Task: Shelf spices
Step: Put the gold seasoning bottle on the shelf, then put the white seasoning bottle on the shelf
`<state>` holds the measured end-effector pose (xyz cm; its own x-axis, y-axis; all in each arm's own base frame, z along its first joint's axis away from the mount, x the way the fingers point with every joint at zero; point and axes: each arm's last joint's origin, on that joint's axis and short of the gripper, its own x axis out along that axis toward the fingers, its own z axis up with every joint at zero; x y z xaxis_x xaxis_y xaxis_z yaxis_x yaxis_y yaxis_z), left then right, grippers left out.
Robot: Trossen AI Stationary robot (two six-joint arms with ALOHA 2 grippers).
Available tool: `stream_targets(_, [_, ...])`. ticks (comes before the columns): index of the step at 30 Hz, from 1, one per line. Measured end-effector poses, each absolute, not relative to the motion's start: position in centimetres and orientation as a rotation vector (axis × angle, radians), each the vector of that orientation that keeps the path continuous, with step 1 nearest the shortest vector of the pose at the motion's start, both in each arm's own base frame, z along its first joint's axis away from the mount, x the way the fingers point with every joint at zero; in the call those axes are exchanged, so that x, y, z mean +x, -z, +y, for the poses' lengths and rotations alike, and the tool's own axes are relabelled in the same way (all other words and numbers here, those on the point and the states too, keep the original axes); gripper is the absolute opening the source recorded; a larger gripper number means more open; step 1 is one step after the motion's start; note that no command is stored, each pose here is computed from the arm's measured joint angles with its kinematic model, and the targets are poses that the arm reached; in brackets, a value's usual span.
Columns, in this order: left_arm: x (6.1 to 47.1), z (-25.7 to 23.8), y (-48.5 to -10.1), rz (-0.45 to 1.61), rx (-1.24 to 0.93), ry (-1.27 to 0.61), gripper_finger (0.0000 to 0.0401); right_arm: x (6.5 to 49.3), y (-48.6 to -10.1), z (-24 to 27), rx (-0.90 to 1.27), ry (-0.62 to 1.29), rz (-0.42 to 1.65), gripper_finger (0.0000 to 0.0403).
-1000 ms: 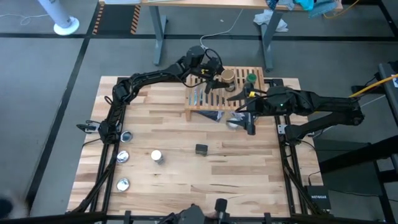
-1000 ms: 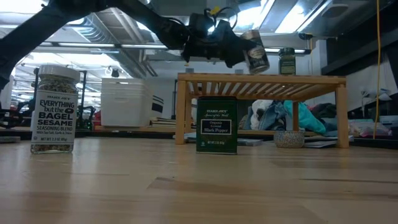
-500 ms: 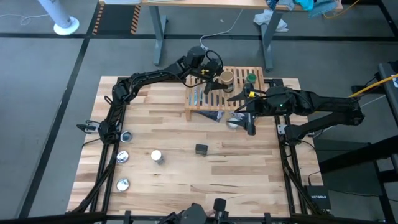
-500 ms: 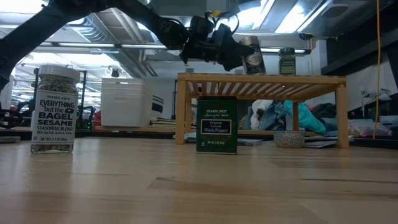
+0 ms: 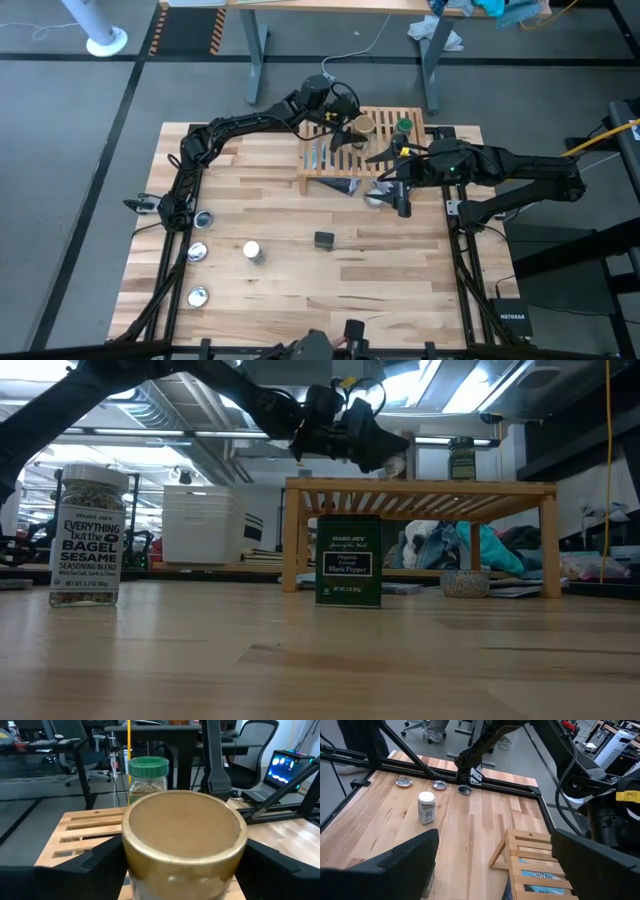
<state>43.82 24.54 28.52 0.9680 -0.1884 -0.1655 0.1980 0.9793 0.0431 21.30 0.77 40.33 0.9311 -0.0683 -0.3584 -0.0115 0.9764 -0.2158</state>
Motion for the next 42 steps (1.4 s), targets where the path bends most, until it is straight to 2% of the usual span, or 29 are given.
stream_targets(7, [44.4,23.7,-28.9,0.129,0.107,0.210,0.0307,21.3,-40.3,0.8,-0.217,0.030,0.374,0.0390])
stream_targets(23, [44.6,23.8,-31.0,-0.053,0.121,0.108,0.0308,21.3,-40.3,0.8,-0.217,0.024,0.381,0.0390])
stream_targets(33, [41.8,24.3,-35.8,-0.138,0.081,0.072,0.0308,21.3,-40.1,0.8,-0.218,0.023,0.393,0.0390])
stream_targets(37, [39.5,24.0,-38.1,-0.057,0.022,0.053,0.0308,21.2,-40.0,0.8,-0.194,0.026,0.403,0.0390])
stream_targets(42, [35.1,22.2,-40.2,0.200,-0.009,0.036,0.0308,21.2,-40.0,0.8,-0.189,0.027,0.405,0.0390])
